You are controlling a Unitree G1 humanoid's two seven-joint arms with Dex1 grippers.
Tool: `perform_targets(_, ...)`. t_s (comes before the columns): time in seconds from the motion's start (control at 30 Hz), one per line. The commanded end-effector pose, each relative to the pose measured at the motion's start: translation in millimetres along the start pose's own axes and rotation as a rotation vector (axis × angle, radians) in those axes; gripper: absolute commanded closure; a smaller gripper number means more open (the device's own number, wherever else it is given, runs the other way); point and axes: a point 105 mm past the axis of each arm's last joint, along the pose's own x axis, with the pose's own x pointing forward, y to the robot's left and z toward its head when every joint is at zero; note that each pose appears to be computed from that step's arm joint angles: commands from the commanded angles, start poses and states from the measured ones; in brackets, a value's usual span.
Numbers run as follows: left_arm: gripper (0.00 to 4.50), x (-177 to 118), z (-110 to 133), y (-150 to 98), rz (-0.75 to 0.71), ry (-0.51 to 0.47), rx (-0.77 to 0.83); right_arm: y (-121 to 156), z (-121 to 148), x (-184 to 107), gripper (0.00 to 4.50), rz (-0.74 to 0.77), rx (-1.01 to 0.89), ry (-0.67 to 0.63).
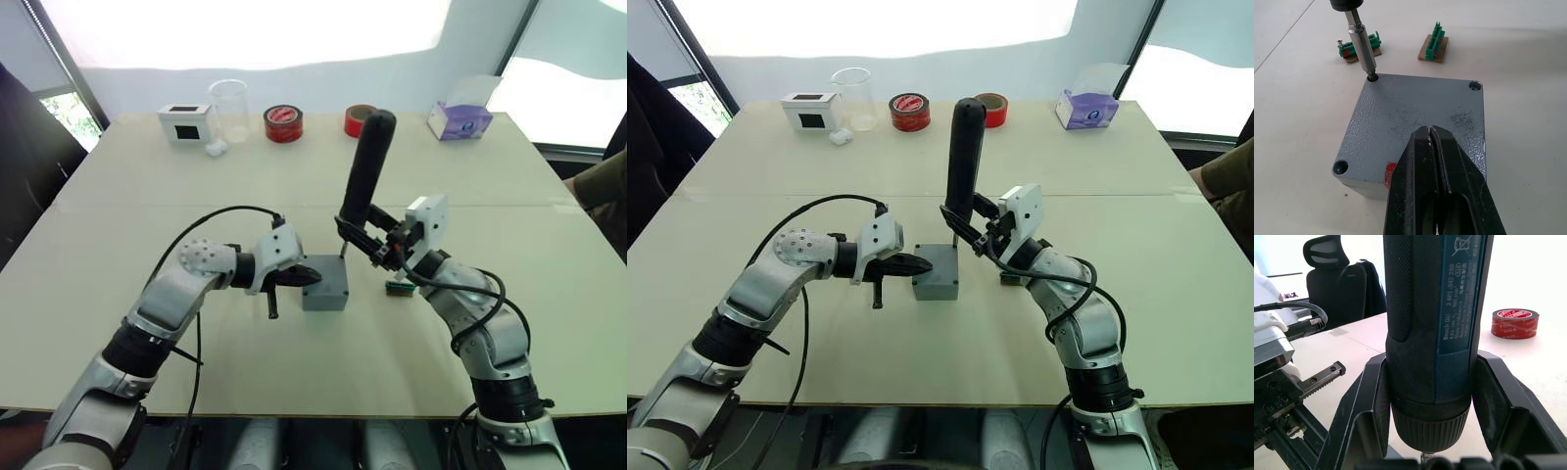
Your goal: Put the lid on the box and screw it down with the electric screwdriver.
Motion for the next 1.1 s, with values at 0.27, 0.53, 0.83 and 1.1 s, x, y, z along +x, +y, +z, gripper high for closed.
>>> perform_targets(0.27,4.5,1,-5,2,0.003,0.03,0.014,22,-40,-1,2.74,0.066,0.123,0.134)
perform_targets(0.53,4.5,2,-6,3,0.005,0.03,0.013,23,-60,-8,2.74,0.063,0.107,0.215)
perform_targets(0.83,4.5,2,-8,1,0.0,0.033,0.012,21,-79,-12,2.74,0.054,0.062,0.309)
perform_targets(1.1,4.5,2,-9,1,0.0,0.035,0.01,24,-81,-10,2.74,0.051,0.083,0.31)
